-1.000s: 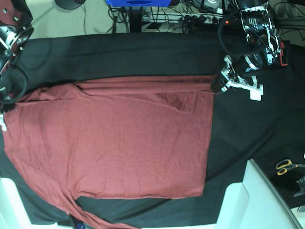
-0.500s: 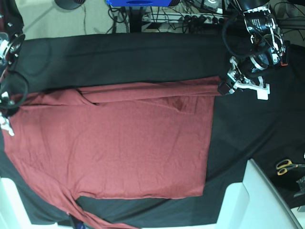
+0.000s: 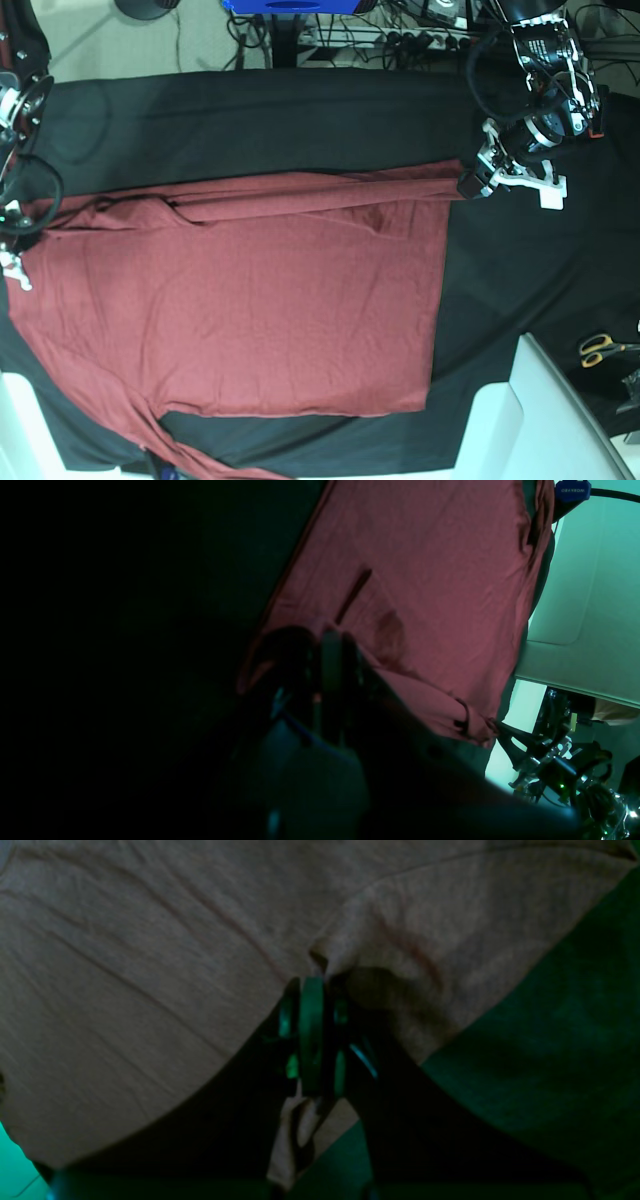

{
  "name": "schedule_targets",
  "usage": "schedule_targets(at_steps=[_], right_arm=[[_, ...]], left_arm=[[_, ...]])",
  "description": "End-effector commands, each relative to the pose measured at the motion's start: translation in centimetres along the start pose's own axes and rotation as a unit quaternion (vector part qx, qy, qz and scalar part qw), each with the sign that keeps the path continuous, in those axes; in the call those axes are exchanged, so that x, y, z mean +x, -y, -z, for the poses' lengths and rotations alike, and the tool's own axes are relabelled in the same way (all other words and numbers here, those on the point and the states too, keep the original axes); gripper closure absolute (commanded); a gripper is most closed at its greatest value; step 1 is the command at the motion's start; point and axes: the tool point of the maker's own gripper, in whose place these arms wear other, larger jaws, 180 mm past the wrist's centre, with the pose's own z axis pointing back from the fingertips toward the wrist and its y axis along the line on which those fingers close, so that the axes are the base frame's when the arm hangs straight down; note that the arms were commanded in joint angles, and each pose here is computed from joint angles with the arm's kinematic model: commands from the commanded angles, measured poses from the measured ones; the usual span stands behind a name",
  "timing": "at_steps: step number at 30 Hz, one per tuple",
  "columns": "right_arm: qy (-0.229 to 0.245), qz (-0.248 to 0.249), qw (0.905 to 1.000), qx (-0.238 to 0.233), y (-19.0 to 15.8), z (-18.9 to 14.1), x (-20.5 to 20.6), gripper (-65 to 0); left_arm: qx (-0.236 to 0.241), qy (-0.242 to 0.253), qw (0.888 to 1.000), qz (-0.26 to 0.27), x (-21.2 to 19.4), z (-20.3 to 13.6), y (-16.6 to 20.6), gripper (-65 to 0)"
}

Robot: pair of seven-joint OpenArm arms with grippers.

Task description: Fold the T-shirt properly

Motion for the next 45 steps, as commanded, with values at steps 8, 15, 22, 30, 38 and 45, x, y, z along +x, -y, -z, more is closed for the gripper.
schedule_targets(at_steps=[8, 15, 22, 30, 38, 45], right_arm=[[0.027, 0.002, 0.9996, 0.011, -0.7, -0.9, 2.2, -0.9], [0.024, 0.003, 0.9996, 0.014, -0.8, -0.9, 2.1, -4.2], [0.036, -0.022, 0.9975, 0.057, -2.6, -1.4, 2.7, -32.9], [0.131, -0.046, 0.9814, 0.132, -3.8, -6.1, 5.5, -35.6], [0.119, -0.138, 0.9692, 0.166, -3.3, -9.3, -0.4, -33.0], [0.065, -0.157, 0.9704, 0.171, -0.9, -8.2, -7.4, -2.6]], left_arm=[[-0.013, 0.019, 1.0, 0.011, 1.6, -0.1, 1.1, 0.0], [-0.014, 0.019, 1.0, 0.011, 1.6, 0.0, 1.2, 0.0], [-0.014, 0.023, 1.0, 0.008, 1.8, -0.2, 1.0, -17.8], [-0.018, 0.031, 0.999, 0.012, 2.3, -0.3, 1.3, -45.3], [-0.025, 0.097, 0.995, -0.001, 5.2, -5.1, 0.4, -43.6], [0.081, 0.039, 0.995, 0.032, 1.0, -9.2, -5.8, 0.0]])
